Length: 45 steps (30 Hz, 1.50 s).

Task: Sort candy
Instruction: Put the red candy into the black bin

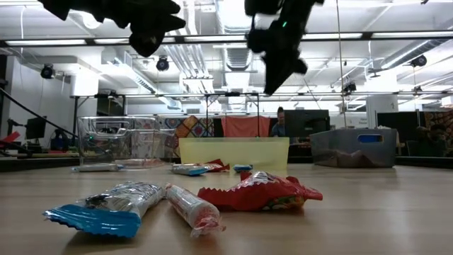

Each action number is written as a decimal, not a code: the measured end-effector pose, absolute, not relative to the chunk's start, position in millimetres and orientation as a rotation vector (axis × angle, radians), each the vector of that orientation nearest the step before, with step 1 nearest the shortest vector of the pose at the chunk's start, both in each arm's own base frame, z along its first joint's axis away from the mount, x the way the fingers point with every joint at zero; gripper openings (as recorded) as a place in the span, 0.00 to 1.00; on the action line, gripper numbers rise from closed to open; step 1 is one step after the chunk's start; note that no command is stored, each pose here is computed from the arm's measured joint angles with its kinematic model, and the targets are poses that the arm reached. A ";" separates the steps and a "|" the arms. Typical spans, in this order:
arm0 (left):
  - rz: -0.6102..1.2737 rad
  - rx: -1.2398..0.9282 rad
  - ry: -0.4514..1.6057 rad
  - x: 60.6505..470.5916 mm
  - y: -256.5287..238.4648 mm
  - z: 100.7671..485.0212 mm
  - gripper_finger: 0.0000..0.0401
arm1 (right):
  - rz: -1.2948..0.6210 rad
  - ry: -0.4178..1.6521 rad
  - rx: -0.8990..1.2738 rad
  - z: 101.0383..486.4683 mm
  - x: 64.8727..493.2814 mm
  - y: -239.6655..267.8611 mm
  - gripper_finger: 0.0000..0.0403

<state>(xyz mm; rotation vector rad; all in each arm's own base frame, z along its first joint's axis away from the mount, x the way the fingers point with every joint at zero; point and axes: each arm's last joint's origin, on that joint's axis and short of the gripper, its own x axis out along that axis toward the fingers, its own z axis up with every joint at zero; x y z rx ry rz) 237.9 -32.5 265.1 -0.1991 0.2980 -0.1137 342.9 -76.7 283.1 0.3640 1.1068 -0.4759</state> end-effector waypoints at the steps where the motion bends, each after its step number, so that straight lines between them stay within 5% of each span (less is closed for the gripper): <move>1: -0.116 -0.205 0.310 237.4 -33.6 264.1 0.26 | -0.461 1.116 0.361 288.1 339.0 -68.6 0.02; 13: -0.189 -0.202 0.347 233.2 -52.2 261.6 0.26 | -0.050 1.243 0.041 296.4 317.0 52.4 0.02; 22: -0.255 -0.202 0.321 230.7 -68.2 263.9 0.26 | 0.222 1.012 -0.096 266.6 311.4 136.7 0.02; 35: -0.350 -0.193 0.255 265.8 -104.0 232.8 0.24 | 0.125 0.759 -0.052 187.9 283.1 171.6 0.02; 45: -0.235 -0.049 0.373 308.8 -121.9 179.6 0.01 | 0.099 0.782 0.030 171.9 271.9 172.4 0.02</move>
